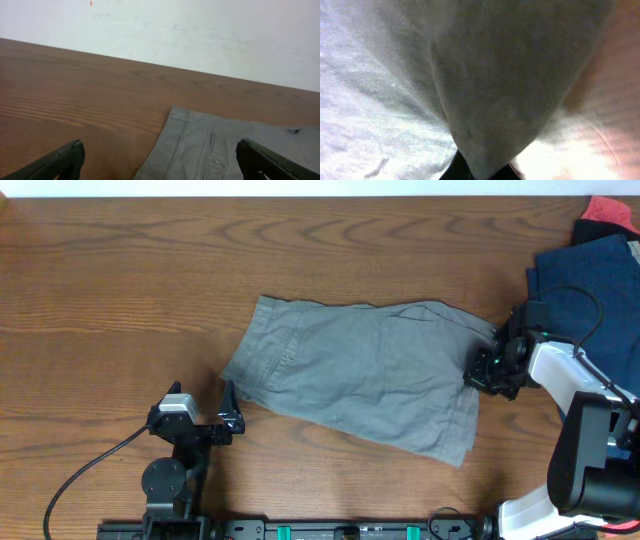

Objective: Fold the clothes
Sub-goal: 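Smooth the right edge of the grey shorts with the right gripper, then reach the left gripper to the left edge of the grey shorts and grasp, then fold the grey shorts' left half rightward over the other half with left gripper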

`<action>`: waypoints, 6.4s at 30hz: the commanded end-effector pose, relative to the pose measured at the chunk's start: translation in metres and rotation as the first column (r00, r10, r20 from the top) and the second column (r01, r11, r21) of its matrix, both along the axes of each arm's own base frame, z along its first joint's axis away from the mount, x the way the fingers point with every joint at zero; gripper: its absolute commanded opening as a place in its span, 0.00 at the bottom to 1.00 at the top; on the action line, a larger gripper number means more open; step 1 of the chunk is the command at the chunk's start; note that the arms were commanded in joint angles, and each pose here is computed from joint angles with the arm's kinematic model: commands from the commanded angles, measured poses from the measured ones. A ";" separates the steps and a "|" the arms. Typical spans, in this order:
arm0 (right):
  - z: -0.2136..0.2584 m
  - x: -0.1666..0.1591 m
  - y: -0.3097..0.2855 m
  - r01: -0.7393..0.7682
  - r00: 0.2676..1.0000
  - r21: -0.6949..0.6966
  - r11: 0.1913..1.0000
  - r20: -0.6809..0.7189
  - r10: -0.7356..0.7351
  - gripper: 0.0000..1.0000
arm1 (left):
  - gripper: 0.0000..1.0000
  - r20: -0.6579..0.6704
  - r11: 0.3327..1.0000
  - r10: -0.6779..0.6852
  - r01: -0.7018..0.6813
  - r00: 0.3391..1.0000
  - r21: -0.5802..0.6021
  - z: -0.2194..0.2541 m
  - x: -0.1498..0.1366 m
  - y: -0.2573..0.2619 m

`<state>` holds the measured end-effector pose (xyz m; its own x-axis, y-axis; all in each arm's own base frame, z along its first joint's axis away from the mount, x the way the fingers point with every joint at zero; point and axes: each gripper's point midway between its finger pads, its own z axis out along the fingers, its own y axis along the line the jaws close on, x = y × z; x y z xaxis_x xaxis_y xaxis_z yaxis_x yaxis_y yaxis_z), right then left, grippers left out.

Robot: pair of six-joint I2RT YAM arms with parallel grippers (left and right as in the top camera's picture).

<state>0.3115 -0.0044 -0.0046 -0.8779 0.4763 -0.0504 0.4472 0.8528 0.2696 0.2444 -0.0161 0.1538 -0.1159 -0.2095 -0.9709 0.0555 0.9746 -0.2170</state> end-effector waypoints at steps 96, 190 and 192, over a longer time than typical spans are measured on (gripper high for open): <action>0.142 0.081 -0.063 0.018 0.983 -0.102 0.995 0.183 0.001 0.99 | 0.98 -0.148 0.915 -0.354 0.310 0.923 -0.257 0.072 -0.003 -0.063; 0.142 0.081 -0.063 0.018 0.983 -0.102 0.995 0.183 0.001 0.99 | 0.07 -0.997 0.995 -0.076 -0.065 -0.025 -0.074 -0.075 0.116 0.026; 0.142 0.081 -0.063 0.018 0.983 -0.103 0.995 0.184 0.001 0.99 | 0.06 -0.998 0.996 -0.065 -0.055 0.016 -0.066 -0.044 0.122 0.025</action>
<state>0.3927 -0.0662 0.1370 -0.8420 0.4764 -0.2533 0.4138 0.8714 0.2636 0.3505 -0.0019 0.0694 -0.9419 -0.2400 0.2351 -0.2830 0.9440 -0.1699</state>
